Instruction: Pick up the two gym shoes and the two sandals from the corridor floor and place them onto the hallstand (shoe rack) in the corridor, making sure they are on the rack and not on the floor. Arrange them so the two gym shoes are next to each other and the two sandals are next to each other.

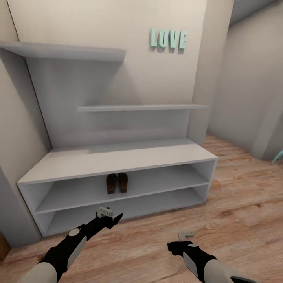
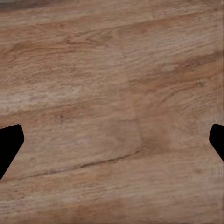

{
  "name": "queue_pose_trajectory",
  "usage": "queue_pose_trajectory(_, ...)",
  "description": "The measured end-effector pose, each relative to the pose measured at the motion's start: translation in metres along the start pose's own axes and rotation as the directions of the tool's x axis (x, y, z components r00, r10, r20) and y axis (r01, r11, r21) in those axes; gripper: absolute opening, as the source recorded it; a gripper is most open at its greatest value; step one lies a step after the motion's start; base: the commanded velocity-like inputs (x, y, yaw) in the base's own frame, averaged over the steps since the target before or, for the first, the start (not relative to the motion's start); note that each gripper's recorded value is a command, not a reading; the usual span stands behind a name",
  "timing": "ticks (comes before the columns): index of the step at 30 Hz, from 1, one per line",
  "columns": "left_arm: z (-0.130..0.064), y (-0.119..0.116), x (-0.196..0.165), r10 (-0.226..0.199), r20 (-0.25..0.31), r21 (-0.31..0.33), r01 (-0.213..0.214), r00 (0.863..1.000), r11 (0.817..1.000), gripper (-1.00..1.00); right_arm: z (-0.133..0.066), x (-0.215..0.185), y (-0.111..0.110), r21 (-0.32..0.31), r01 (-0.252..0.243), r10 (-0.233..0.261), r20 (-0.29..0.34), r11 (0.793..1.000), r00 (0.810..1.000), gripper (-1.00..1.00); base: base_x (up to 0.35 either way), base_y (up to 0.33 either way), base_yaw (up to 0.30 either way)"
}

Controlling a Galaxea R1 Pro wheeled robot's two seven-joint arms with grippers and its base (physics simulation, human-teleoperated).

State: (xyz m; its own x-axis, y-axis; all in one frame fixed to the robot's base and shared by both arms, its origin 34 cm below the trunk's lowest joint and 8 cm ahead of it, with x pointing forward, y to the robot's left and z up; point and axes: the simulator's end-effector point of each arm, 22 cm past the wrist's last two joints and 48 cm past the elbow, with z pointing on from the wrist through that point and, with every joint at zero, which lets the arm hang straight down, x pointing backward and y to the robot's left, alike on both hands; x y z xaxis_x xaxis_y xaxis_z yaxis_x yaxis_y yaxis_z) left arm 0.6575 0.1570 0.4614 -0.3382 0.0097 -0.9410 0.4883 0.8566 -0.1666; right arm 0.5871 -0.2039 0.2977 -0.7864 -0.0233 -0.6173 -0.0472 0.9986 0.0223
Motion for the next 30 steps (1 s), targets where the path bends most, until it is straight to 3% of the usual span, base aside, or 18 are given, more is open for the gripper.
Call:
queue_pose_trajectory(5,-0.002,0.001,0.003,-0.003,-0.007,-0.004,0.003,1.000,1.000,1.00,-0.002,-0.003,0.000,0.001,-0.003,0.003,0.006,1.000,1.000,1.00,0.000,-0.347,-0.222)
queue_pose_trajectory(13,-0.003,0.000,-0.001,0.000,-0.001,-0.005,0.000,1.000,1.000,1.00,-0.004,-0.007,0.001,-0.004,-0.089,0.089,0.014,0.996,0.996,1.00,0.000,-0.341,-0.222)
queue_pose_trajectory(22,-0.004,0.000,-0.006,0.006,0.008,-0.005,-0.005,1.000,1.000,1.00,-0.007,-0.012,0.001,-0.005,-0.097,0.097,0.024,0.995,0.995,1.00,0.000,-0.267,-0.226)
queue_pose_trajectory(30,-0.005,-0.001,-0.009,0.008,0.011,-0.005,-0.008,1.000,1.000,1.00,-0.008,-0.014,0.001,-0.005,-0.097,0.097,0.029,0.995,0.995,1.00,0.000,-0.057,-0.281)
